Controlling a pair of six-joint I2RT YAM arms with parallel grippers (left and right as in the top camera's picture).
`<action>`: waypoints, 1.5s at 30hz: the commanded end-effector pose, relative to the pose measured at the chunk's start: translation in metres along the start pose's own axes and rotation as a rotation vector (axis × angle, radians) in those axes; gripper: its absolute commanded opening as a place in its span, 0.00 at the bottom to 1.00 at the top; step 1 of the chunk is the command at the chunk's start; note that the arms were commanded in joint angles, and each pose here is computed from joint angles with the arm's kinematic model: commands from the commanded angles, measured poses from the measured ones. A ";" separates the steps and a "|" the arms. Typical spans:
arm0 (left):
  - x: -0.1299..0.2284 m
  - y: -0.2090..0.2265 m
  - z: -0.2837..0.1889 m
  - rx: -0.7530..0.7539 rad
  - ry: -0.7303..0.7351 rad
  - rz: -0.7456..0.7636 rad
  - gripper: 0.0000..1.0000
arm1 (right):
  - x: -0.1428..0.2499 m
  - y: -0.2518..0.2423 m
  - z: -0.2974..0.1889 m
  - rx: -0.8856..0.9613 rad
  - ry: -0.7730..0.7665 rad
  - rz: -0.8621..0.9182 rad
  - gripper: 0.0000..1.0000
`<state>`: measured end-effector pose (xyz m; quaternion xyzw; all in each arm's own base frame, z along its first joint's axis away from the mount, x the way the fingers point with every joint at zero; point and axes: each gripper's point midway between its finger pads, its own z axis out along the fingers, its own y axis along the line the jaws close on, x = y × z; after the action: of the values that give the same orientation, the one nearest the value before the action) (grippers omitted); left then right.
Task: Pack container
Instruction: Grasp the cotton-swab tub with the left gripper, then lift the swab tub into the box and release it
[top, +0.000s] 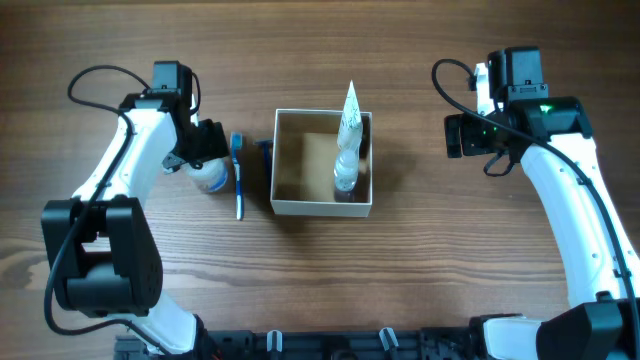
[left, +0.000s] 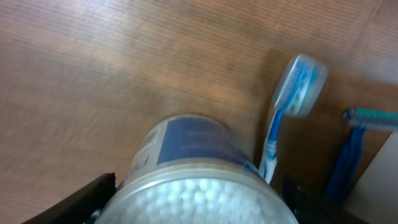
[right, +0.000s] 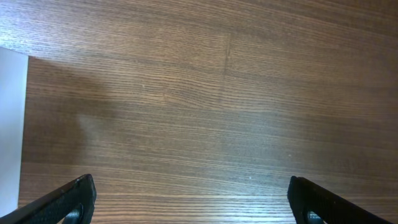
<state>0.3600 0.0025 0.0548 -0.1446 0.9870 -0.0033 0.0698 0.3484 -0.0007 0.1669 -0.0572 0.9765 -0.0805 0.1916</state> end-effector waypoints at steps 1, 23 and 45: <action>-0.029 -0.011 -0.064 0.031 -0.133 0.015 0.68 | -0.002 -0.005 0.001 0.020 0.001 -0.004 1.00; 0.018 -0.191 -0.120 0.223 -0.256 0.315 0.71 | -0.002 -0.005 0.001 0.020 0.001 -0.003 1.00; 0.027 -0.204 -0.015 0.084 -0.098 0.358 0.73 | -0.002 -0.005 0.001 0.020 0.000 -0.004 1.00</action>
<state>0.3848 -0.2012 0.0729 0.0445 0.9921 -0.0318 0.1132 0.3484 -0.0007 0.1668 -0.0572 0.9765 -0.0803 0.1916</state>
